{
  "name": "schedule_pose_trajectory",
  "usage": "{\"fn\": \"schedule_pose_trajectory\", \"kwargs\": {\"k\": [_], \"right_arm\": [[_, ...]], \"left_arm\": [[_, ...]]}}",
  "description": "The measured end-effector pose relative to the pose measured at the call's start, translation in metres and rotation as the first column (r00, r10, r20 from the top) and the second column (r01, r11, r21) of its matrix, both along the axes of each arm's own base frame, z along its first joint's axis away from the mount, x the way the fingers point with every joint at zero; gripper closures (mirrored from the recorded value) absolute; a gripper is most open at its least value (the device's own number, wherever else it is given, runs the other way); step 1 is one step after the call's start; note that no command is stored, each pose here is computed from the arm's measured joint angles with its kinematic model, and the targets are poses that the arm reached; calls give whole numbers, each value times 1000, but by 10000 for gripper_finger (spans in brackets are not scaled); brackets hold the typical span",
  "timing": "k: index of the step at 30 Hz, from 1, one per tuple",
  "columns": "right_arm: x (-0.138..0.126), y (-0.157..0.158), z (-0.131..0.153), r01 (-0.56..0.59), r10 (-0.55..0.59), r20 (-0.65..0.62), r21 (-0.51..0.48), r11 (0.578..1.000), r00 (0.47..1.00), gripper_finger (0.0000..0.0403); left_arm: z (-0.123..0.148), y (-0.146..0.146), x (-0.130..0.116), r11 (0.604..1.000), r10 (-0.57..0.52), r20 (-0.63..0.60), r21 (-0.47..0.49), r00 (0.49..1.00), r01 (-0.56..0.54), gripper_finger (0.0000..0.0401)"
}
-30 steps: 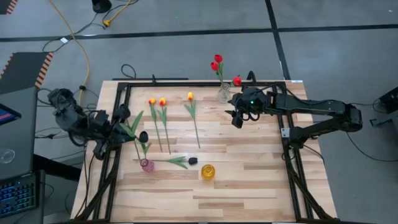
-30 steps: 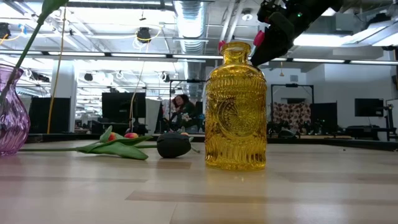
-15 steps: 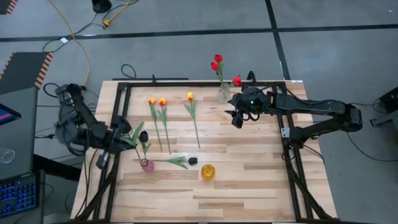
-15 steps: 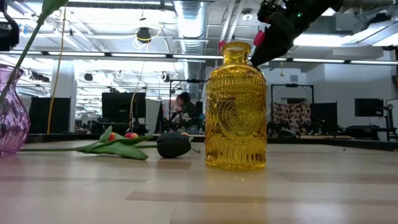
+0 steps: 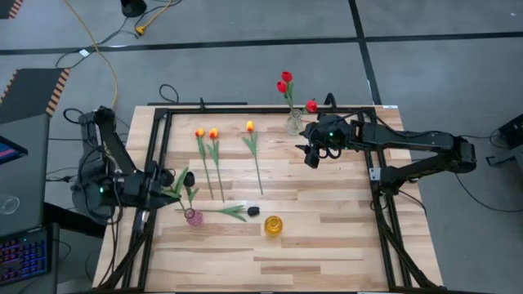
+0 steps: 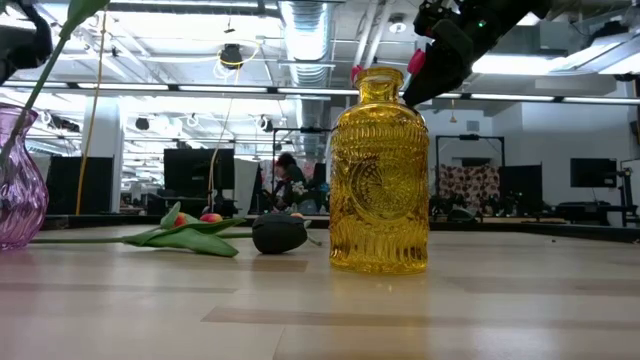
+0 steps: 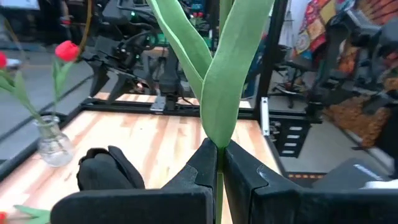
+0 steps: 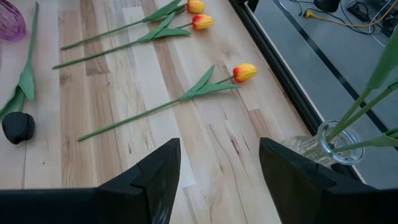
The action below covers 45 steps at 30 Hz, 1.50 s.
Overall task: Sort flowers into vase by color
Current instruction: Put the top black flower into the purple vase
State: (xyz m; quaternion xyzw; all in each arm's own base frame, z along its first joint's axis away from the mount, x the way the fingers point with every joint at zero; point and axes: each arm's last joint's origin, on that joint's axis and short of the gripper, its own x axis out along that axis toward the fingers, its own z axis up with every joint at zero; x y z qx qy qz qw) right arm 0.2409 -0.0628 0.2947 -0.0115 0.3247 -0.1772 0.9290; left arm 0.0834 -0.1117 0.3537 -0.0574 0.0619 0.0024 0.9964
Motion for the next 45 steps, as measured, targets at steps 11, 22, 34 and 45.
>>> {"fn": "schedule_pose_trajectory", "kwargs": {"k": [11,22,34,45], "right_arm": [[0,0,0,0,0,0,0,1000,1000,157],[0,0,0,0,0,0,0,1000,1000,157],[0,0,0,0,0,0,0,1000,1000,157],[0,0,0,0,0,0,0,1000,1000,157]], "left_arm": [[-18,-16,-2,992,113,-13,62,994,-112,401],[-29,-14,-4,988,137,-47,75,989,-133,401],[-50,-31,3,966,203,-61,176,977,-190,401],[-66,-49,11,959,208,-89,212,974,-186,401]]}}
